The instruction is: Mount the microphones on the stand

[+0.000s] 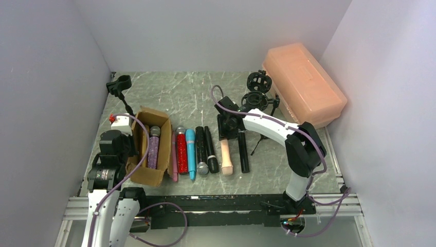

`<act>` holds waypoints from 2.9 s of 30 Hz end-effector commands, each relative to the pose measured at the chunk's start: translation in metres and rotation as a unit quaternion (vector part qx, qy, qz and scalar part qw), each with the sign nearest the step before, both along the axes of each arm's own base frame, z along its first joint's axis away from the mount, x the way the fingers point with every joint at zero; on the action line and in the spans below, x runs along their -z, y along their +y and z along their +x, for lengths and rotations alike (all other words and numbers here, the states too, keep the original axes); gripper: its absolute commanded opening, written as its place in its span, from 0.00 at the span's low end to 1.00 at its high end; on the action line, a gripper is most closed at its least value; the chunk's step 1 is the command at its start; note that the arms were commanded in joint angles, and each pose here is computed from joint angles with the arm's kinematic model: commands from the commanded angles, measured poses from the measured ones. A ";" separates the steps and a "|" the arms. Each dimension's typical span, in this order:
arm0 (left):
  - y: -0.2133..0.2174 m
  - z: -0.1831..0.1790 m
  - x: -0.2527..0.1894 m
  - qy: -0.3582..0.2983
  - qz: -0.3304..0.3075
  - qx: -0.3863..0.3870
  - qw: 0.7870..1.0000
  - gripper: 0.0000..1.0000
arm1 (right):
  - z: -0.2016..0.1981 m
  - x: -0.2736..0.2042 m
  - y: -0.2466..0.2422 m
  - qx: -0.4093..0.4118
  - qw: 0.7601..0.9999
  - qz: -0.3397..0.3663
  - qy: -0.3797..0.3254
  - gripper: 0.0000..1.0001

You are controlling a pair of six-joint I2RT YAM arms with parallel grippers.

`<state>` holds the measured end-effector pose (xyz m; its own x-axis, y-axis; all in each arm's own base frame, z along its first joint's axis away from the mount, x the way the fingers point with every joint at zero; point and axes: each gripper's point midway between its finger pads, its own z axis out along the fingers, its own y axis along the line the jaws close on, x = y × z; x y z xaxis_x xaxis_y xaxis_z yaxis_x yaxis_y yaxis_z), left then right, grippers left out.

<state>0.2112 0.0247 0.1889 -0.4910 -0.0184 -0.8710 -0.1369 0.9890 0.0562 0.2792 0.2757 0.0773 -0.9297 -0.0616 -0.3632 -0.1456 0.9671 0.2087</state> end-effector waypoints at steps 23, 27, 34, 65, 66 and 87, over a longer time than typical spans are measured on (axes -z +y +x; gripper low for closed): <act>-0.005 0.014 -0.036 -0.080 -0.024 0.001 0.997 0.00 | 0.029 -0.100 0.055 0.038 0.987 0.032 -0.154 0.78; -0.010 0.015 -0.041 -0.098 -0.028 0.013 0.995 0.00 | 0.002 -0.153 0.129 0.005 0.972 0.157 -0.173 0.77; -0.011 0.018 -0.051 -0.107 -0.032 0.015 0.994 0.00 | -0.030 -0.160 0.242 -0.068 0.955 0.269 -0.106 0.73; -0.030 0.025 -0.068 -0.107 -0.084 0.040 0.990 0.00 | -0.015 -0.035 0.329 -0.057 0.967 0.245 -0.049 0.61; -0.030 0.025 -0.068 -0.107 -0.084 0.040 0.990 0.00 | -0.016 -0.032 0.330 -0.059 0.967 0.243 -0.046 0.60; -0.009 0.016 -0.048 -0.095 -0.009 0.026 0.995 0.00 | -0.003 -0.139 0.315 -0.085 0.914 0.390 -0.077 0.08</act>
